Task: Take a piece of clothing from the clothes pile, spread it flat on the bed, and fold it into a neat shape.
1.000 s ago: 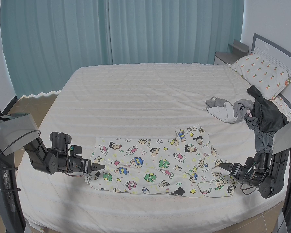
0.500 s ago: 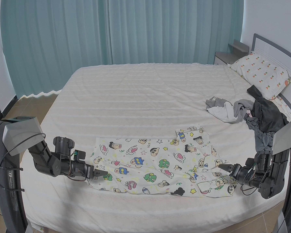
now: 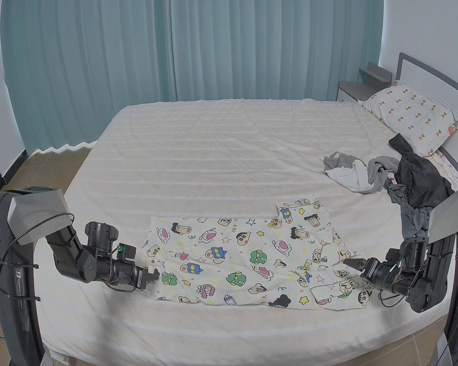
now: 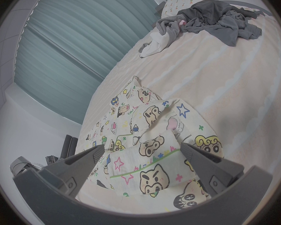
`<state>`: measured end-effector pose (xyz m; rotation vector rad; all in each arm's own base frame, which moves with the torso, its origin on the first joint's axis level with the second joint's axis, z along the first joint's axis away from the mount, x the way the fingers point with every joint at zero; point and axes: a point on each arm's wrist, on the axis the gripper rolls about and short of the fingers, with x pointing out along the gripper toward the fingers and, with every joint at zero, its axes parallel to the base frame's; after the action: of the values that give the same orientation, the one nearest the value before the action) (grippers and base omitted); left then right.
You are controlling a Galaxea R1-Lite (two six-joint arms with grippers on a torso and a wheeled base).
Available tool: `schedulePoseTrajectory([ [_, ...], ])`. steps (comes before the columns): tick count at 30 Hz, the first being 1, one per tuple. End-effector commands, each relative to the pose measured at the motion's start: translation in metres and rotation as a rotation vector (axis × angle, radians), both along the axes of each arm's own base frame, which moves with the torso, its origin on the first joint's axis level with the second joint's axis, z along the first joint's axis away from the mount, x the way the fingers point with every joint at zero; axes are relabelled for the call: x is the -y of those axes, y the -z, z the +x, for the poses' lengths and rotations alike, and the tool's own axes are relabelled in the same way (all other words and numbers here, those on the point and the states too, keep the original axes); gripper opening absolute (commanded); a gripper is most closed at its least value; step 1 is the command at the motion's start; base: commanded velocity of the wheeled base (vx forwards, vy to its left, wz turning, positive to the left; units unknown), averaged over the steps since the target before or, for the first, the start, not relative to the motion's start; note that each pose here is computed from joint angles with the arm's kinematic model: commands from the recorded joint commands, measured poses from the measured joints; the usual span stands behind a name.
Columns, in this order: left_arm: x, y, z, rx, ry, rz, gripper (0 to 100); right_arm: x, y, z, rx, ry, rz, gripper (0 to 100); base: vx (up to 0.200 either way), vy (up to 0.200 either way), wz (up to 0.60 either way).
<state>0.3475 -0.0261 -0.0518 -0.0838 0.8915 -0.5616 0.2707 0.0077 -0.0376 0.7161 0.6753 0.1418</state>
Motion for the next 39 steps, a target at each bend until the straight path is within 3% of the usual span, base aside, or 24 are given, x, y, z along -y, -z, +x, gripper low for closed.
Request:
schedulePoseTrajectory([
  [1, -0.004, 0.0, -0.006, -0.016, -0.012, 0.002, 0, 0.0, 0.0, 0.0, 0.008, 0.0, 0.0, 100, 0.0, 0.0, 0.0],
  [19, -0.01, -0.003, -0.021, -0.051, -0.038, 0.014, 0, 0.0, 0.0, 0.0, 0.007, 0.001, 0.0, 100, 0.0, 0.0, 0.0],
  [20, -0.01, -0.003, -0.021, -0.049, -0.037, 0.015, 100, 0.0, 0.0, 0.0, 0.007, 0.001, 0.0, 100, 0.0, 0.0, 0.0],
  [31, -0.007, -0.031, -0.002, 0.083, -0.025, -0.003, 100, 0.0, -0.001, 0.0, 0.01, 0.0, -0.002, 100, 0.0, 0.0, 0.0],
  [39, 0.011, -0.02, 0.013, 0.098, 0.025, -0.001, 100, 0.0, -0.001, 0.0, 0.01, 0.001, 0.0, 100, 0.0, 0.0, 0.0],
])
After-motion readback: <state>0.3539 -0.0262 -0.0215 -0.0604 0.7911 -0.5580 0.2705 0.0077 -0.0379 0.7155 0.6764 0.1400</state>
